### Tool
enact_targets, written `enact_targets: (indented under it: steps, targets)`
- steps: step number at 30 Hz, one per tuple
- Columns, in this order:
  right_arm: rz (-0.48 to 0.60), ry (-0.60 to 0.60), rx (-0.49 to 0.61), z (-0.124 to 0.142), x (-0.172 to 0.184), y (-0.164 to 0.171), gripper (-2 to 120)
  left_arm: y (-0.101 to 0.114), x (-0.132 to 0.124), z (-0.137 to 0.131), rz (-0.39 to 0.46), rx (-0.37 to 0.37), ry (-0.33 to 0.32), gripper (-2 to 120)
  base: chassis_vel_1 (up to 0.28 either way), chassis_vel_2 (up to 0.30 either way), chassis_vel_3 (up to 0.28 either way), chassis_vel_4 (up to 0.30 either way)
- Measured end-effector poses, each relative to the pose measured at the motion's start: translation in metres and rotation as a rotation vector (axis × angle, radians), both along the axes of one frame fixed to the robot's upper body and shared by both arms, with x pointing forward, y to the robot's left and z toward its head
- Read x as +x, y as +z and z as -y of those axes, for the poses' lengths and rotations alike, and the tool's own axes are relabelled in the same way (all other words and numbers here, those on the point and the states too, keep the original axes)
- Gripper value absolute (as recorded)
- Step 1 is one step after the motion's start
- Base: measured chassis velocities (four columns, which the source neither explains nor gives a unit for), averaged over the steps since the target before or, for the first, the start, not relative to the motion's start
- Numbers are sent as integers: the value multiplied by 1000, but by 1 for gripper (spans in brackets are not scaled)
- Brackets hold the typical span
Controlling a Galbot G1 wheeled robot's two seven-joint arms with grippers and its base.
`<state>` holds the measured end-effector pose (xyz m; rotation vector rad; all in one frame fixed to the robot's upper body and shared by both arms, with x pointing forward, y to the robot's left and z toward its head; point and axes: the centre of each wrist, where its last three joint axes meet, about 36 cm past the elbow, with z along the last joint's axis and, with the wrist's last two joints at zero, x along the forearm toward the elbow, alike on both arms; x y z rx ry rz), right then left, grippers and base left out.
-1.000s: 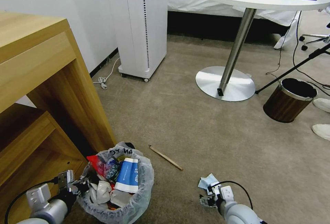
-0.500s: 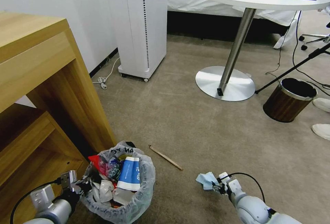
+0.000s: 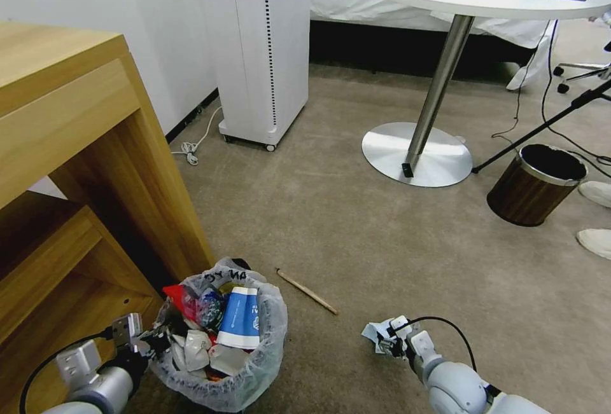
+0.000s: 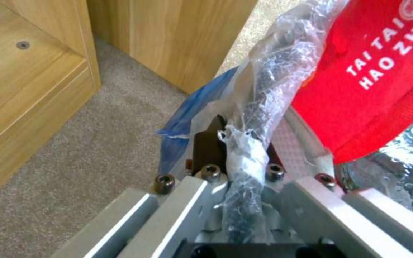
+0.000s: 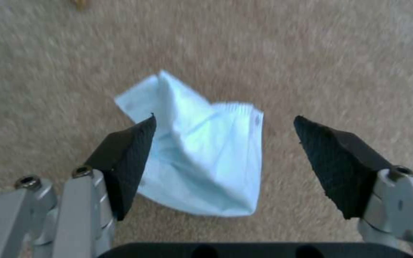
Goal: Pick up the trash bin and place the garbage on the floor into it.
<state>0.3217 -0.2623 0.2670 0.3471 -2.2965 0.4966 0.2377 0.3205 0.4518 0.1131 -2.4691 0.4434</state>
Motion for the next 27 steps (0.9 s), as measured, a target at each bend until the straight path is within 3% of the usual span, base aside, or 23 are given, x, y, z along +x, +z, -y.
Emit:
enact_targets:
  steps: [14,27]
  targets:
    - [-33,-18,-12,-4,0,-24,67,1,-2,0,1,0,2,0,0,0,0,0]
    - [-31,-33,-28,2,-10,-40,22,0,-3,2,11,-5,2,0,0,0,0,0]
